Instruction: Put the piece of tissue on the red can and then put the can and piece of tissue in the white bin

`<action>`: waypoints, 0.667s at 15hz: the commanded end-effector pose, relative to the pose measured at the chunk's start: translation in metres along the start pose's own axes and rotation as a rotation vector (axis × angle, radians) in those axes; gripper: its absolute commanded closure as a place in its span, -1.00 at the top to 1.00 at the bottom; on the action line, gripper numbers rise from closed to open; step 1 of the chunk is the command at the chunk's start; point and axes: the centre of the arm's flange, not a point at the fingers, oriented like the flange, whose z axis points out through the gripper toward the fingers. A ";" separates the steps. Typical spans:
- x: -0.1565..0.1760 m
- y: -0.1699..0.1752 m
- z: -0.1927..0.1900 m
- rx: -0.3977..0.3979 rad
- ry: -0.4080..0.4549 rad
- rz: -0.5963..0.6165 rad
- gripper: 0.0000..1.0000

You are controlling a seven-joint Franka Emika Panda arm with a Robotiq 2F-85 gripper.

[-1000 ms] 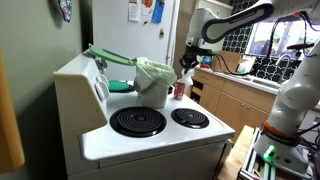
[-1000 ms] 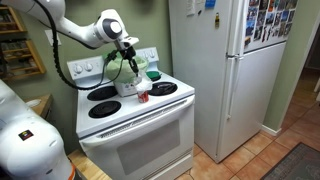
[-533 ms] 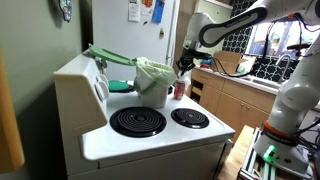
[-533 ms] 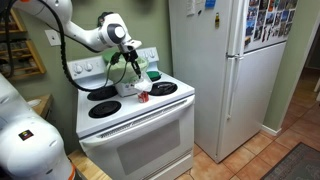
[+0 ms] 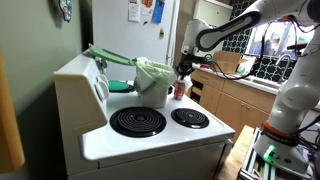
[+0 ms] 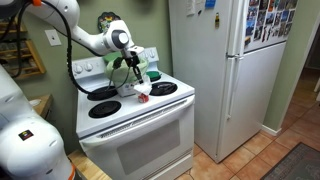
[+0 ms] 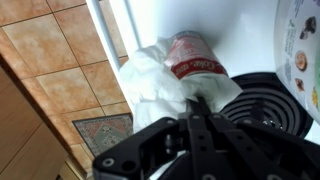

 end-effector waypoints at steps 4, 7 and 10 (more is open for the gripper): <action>-0.003 0.003 0.015 -0.032 -0.007 -0.024 -0.99; -0.003 0.003 0.008 -0.033 0.014 -0.017 -0.33; -0.003 0.004 -0.004 -0.017 0.047 -0.021 0.12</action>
